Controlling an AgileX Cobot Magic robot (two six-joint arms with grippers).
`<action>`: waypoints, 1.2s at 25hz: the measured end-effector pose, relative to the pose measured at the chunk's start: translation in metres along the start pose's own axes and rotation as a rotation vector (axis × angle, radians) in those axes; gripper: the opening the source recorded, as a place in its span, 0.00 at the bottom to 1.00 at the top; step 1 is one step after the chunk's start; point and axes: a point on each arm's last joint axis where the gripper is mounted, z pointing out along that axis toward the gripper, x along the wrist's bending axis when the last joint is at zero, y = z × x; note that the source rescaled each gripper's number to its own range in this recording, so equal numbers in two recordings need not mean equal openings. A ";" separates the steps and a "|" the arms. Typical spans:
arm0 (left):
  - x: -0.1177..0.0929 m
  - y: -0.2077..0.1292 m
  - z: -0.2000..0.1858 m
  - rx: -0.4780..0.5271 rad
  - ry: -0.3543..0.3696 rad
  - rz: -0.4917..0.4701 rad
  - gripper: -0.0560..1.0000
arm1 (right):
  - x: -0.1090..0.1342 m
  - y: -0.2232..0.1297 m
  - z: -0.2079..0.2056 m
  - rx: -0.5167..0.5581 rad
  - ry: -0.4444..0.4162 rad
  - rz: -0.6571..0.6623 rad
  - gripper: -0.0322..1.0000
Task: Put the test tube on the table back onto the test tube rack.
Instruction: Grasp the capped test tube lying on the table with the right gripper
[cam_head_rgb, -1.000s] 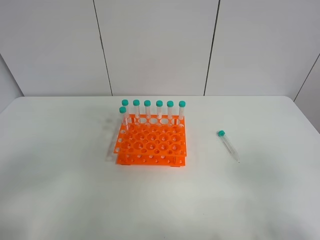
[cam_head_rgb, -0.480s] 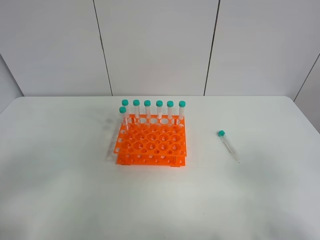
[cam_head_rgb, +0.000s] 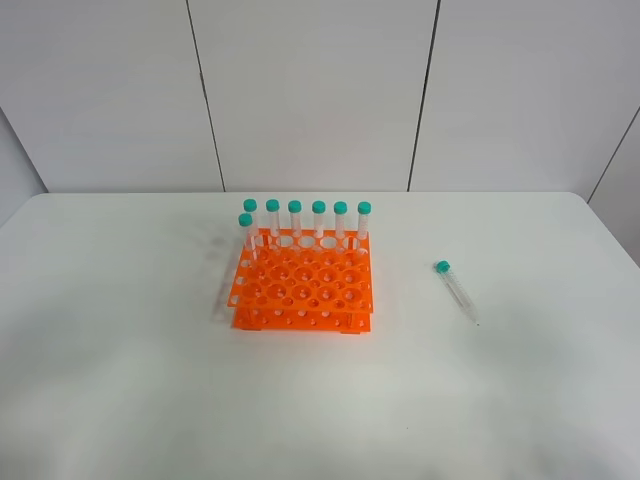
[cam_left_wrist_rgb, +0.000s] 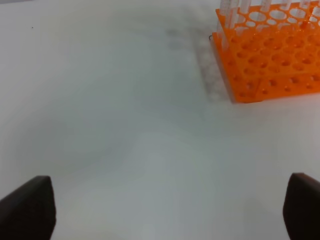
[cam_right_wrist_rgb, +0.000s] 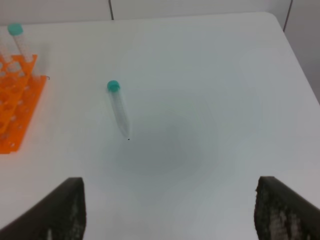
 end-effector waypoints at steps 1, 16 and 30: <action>0.000 0.000 0.000 0.000 0.000 0.000 1.00 | 0.000 0.000 0.000 0.000 0.000 0.000 1.00; 0.000 0.000 0.000 0.000 0.000 0.000 1.00 | 0.006 0.066 0.034 0.159 0.061 -0.019 1.00; 0.000 0.000 0.000 0.000 0.000 0.000 1.00 | 0.014 0.133 0.206 0.568 0.180 -0.102 1.00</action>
